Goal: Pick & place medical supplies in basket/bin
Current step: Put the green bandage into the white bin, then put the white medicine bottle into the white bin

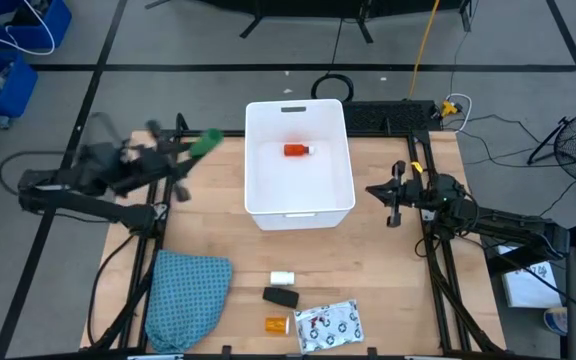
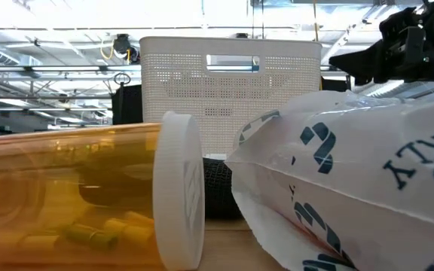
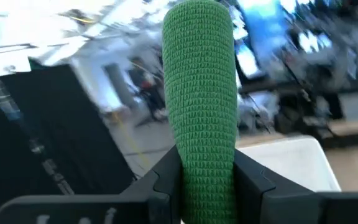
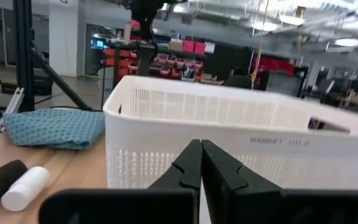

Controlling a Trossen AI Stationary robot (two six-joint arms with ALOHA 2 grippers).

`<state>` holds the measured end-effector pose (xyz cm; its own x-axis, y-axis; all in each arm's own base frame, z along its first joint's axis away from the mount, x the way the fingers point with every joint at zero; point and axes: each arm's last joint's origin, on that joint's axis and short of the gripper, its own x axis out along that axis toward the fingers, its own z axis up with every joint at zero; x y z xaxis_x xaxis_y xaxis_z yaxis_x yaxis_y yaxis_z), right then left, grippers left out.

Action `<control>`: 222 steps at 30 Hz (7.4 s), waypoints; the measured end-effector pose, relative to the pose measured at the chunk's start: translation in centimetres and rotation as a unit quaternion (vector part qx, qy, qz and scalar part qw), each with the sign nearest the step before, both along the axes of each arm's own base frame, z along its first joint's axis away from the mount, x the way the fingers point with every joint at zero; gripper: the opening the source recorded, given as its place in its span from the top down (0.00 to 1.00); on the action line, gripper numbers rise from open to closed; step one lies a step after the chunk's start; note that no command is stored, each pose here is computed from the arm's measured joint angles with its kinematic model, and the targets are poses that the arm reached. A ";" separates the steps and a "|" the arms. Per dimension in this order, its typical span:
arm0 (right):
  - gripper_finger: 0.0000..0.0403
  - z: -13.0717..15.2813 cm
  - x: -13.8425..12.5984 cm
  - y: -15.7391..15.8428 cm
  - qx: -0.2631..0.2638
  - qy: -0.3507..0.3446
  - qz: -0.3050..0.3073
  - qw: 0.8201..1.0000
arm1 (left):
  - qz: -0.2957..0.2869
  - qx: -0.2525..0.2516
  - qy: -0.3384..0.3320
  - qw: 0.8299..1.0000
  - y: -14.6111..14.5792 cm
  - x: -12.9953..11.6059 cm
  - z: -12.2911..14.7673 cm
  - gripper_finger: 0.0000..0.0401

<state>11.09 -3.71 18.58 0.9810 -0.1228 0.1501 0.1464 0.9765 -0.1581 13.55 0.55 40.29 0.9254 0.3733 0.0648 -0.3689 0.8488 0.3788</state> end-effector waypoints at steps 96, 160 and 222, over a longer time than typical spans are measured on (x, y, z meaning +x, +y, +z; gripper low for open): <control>1.00 0.6 -0.1 0.1 -0.078 -0.023 -0.009 0.997 | -0.135 -0.196 0.456 0.857 9.1 16.1 0.2 0.60; 0.47 12.2 20.7 16.3 -0.082 0.174 0.055 0.980 | -0.118 -0.212 0.062 0.968 3.6 1.1 -23.4 0.98; 0.38 -5.3 24.0 19.2 0.125 0.324 0.056 0.936 | -0.082 -0.250 0.067 0.963 3.7 1.0 -23.9 0.98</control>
<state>35.05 15.44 13.30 0.8650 0.0353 -0.5006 -0.0071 0.9983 0.0582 14.51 4.29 16.43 0.9621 0.1752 -0.2089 -0.1908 0.9800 -0.0568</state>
